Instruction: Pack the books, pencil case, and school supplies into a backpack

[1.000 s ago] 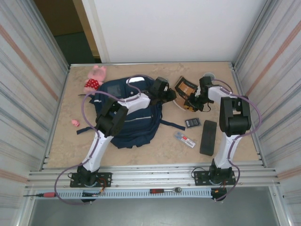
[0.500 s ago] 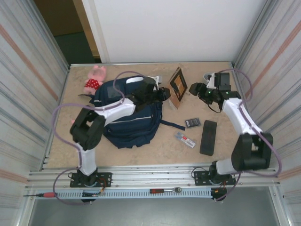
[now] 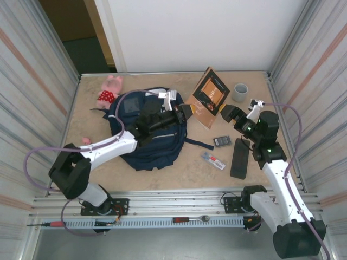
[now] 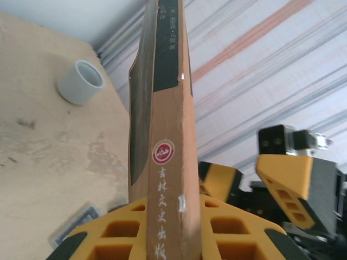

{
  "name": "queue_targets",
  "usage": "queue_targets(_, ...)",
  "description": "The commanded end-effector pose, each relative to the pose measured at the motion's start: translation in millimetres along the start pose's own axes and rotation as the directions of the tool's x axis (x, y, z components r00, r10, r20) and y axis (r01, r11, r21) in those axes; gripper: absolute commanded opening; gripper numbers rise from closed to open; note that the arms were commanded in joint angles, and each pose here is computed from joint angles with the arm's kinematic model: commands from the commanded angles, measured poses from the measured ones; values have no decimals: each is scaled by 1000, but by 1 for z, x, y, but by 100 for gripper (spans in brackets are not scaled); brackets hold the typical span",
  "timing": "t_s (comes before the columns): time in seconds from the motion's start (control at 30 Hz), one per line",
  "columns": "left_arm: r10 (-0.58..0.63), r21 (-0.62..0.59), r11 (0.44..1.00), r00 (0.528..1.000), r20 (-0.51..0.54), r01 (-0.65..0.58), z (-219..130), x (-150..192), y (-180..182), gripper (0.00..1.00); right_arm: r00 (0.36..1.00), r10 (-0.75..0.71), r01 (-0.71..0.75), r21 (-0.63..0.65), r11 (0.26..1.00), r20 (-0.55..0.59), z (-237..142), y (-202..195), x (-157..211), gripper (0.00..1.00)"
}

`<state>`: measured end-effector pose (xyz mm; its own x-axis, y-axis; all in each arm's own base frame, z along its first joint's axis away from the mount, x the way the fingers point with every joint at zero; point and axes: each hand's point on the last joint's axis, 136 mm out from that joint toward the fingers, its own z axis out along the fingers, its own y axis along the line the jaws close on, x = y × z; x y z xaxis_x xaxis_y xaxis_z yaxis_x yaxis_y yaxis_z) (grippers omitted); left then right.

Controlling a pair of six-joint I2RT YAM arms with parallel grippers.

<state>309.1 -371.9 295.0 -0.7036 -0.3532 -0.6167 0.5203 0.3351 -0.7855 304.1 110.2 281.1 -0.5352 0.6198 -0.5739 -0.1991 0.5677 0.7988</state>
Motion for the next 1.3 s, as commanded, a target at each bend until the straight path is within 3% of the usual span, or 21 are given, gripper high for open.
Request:
queue_targets(0.0,12,200,979,990,140,-40,-26,-35,-68,0,998,52,-57,-133,989,-39,7,30,4,92)
queue_targets(0.23,-3,231,972,979,205,-45,-53,-44,-84,0,983,143,-159,-143,977,-117,20,32,19,99)
queue_targets(0.6,-46,306,952,976,211,-21,-62,-46,-97,0,974,95,-164,-349,923,-207,31,78,27,99)
queue_targets(0.8,-72,295,955,977,203,9,-57,-42,-88,0,975,62,-155,-454,878,-214,18,105,24,99)
queue_targets(0.97,-75,244,969,979,190,27,-49,-40,-75,0,984,1,-95,-523,847,-176,-1,129,19,84)
queue_targets(1.27,-18,139,990,984,175,-6,-46,-36,-55,0,990,-4,-63,-475,878,-138,7,123,11,48)
